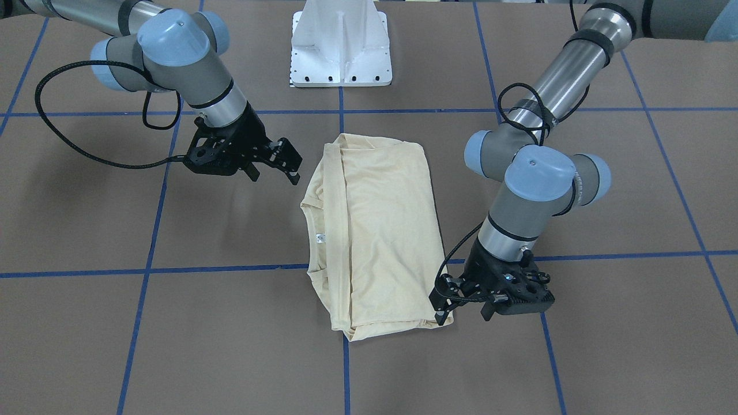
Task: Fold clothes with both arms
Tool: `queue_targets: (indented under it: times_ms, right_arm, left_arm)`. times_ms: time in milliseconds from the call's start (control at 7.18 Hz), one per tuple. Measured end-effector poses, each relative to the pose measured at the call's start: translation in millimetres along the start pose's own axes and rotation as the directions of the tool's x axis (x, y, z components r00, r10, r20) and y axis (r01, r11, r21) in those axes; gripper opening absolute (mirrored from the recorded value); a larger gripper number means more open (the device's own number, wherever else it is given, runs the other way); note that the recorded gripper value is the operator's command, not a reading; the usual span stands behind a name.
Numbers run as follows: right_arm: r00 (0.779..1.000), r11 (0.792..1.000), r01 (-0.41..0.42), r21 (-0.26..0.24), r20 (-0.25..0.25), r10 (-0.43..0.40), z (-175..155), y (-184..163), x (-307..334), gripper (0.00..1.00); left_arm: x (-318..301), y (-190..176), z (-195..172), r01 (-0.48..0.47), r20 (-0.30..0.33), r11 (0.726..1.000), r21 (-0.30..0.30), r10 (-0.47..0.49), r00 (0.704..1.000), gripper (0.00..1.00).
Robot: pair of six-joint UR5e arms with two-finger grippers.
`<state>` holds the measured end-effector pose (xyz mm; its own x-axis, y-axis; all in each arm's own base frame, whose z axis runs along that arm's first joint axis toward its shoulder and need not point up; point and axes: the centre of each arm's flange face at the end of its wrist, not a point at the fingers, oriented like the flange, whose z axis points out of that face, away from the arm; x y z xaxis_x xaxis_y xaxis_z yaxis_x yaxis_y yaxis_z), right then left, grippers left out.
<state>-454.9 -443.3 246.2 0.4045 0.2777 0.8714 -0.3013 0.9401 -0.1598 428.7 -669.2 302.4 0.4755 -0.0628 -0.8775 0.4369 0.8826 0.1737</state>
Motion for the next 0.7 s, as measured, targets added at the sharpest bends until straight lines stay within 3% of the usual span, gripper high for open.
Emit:
queue_targets:
  times_ms: [139, 279, 696]
  right_arm:
    - [0.999, 0.999, 0.036, 0.000, -0.004, -0.036, 2.1, 5.6, -6.3, 1.00]
    - [0.995, 0.996, 0.089, -0.005, -0.041, -0.089, 4.8, 12.1, -17.7, 1.00]
    - [0.938, 0.956, 0.292, 0.008, -0.197, -0.285, 35.0, 54.5, -62.2, 1.00]
  left_arm:
    - [-19.3, 6.0, -17.5, -0.022, -0.016, 1.000, -0.011, 0.022, 1.000, 1.00]
    - [-35.8, 15.6, -36.8, -0.049, -0.029, 0.999, -0.015, 0.049, 0.998, 1.00]
    - [-71.6, 39.5, -74.9, -0.070, -0.043, 0.997, -0.033, 0.068, 0.997, 1.00]
